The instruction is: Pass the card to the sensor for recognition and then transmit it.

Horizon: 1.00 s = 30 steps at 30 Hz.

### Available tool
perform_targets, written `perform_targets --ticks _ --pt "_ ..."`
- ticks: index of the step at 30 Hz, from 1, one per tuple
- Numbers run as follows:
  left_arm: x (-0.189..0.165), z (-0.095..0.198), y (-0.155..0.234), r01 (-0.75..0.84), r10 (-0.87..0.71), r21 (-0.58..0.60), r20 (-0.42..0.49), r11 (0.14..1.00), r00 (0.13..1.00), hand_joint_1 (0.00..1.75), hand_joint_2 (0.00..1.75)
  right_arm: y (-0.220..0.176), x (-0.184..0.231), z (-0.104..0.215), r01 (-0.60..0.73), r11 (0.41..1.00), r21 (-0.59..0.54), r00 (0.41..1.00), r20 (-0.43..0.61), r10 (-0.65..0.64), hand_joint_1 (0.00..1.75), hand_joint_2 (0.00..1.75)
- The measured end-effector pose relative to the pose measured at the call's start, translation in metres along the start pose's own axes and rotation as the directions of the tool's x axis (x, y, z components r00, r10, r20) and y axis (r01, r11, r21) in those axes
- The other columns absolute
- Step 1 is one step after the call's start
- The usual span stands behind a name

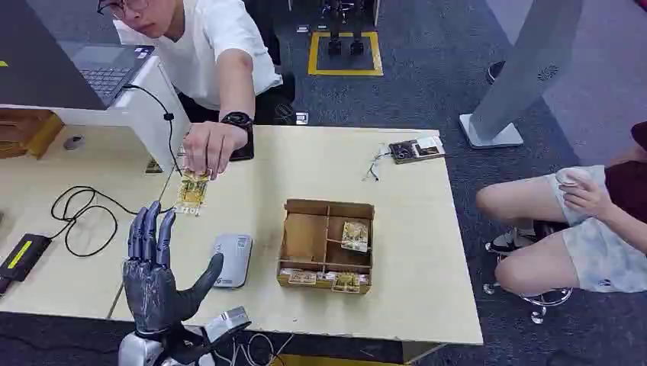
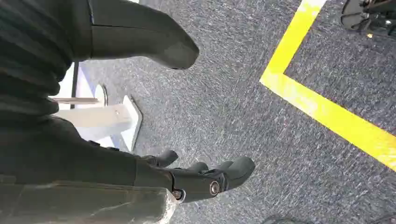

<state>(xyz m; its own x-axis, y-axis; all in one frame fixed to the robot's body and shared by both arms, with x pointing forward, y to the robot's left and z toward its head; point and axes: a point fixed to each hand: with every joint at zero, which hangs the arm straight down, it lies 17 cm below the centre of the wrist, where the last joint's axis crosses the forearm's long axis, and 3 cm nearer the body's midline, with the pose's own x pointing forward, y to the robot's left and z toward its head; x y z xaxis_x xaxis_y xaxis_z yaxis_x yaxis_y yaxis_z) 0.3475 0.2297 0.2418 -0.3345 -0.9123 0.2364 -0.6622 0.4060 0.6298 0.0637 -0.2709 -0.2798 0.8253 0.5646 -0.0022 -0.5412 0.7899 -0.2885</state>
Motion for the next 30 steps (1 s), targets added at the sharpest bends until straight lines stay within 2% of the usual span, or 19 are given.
perform_targets --ticks 15,30 --pt "-0.011 -0.010 -0.010 0.082 -0.083 -0.037 -0.040 0.996 0.996 0.00 1.75 -0.003 0.002 -0.001 -0.035 0.999 -0.003 0.999 0.010 0.035 0.00 1.75" --pt "-0.015 -0.046 -0.030 0.122 -0.123 -0.032 -0.036 0.992 0.992 0.00 1.75 -0.007 0.010 -0.001 -0.063 0.998 -0.006 0.998 0.027 0.063 0.00 1.75"
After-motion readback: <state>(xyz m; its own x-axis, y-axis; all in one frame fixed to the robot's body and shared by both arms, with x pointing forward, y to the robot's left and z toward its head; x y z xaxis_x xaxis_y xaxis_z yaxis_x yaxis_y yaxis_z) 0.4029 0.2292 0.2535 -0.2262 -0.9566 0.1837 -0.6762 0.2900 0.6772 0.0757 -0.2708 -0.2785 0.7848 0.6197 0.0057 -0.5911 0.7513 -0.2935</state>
